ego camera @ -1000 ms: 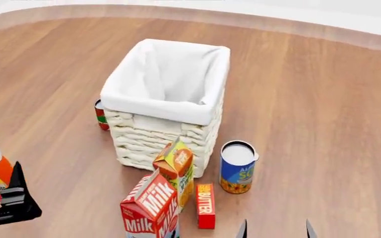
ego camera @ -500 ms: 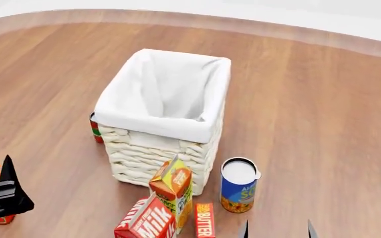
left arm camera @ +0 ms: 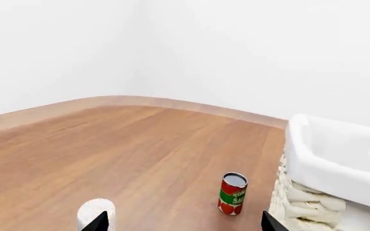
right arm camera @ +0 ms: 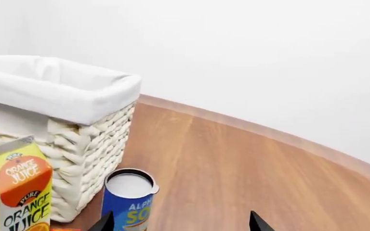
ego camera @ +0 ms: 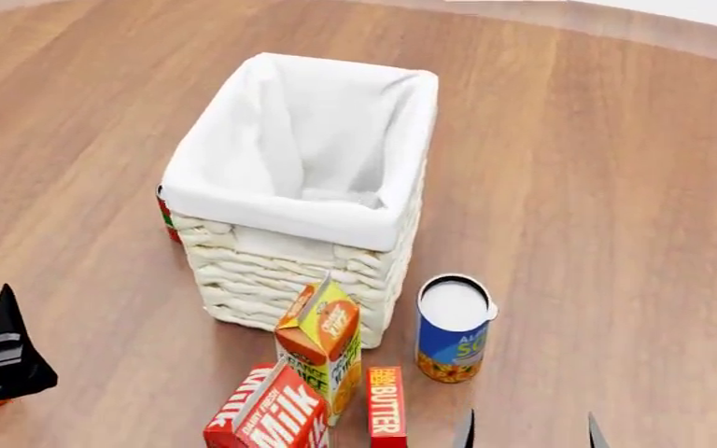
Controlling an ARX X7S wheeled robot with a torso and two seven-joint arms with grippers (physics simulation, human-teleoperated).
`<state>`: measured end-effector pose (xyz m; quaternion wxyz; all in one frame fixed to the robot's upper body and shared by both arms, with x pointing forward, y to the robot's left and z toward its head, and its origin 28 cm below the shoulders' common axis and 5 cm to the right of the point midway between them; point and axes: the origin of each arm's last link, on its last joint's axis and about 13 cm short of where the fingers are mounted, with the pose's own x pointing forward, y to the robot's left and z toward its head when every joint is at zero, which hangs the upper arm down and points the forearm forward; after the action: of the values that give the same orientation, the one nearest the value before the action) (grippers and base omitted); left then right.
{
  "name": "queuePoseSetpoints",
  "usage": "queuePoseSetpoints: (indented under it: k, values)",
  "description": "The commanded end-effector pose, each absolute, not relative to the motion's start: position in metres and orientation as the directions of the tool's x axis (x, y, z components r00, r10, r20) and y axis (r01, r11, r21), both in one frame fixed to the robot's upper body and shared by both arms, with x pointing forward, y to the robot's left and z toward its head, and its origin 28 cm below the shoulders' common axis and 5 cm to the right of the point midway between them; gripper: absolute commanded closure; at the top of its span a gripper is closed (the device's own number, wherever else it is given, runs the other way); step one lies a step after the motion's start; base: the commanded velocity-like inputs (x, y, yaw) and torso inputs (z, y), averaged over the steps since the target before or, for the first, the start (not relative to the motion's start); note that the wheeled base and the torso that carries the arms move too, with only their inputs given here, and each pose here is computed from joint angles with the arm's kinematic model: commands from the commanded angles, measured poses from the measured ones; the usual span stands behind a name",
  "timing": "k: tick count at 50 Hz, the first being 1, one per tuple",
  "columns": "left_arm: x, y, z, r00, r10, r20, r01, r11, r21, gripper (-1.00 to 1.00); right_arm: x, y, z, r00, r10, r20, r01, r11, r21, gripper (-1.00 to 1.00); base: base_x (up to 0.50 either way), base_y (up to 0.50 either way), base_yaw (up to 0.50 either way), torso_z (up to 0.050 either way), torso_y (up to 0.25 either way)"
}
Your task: Pick up the butter and put it in the basket.
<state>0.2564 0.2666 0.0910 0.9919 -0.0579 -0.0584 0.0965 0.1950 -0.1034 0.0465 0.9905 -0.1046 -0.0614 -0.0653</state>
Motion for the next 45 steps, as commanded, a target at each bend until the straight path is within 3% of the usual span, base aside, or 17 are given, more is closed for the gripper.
queuePoseSetpoints:
  k: [1, 20, 25, 34, 45]
  values:
    - [0.257, 0.268, 0.093, 0.972, 0.208, 0.111, -0.194, 0.972, -0.13, -1.0, 0.195, -0.104, 0.046, 0.984, -0.12, 0.134, 0.145, 0.969, -0.2, -1.0, 0.0, 0.0, 0.0, 0.0, -0.25]
    - [0.257, 0.263, 0.087, 0.977, 0.192, 0.092, -0.18, 0.976, -0.122, -1.0, 0.194, -0.104, 0.047, 0.983, -0.118, 0.14, 0.145, 0.969, -0.2, -1.0, 0.0, 0.0, 0.0, 0.0, -0.25]
    - [0.254, 0.259, 0.082, 0.983, 0.176, 0.059, -0.167, 0.977, -0.132, -1.0, 0.193, -0.101, 0.047, 0.981, -0.107, 0.161, 0.137, 0.972, -0.19, -1.0, 0.0, 0.0, 0.0, 0.0, 0.0]
    - [0.245, 0.253, 0.073, 0.989, 0.135, 0.055, -0.13, 0.987, -0.093, -1.0, 0.196, -0.088, 0.057, 0.96, 0.161, 0.228, -0.109, 0.968, -0.225, -1.0, 0.0, 0.0, 0.0, 0.0, 0.0]
    - [0.246, 0.255, 0.074, 0.989, 0.142, 0.048, -0.136, 0.986, -0.099, -1.0, 0.201, -0.08, 0.047, 0.952, 0.212, 0.221, -0.161, 0.961, -0.227, -1.0, 0.0, 0.0, 0.0, 0.0, 0.0]
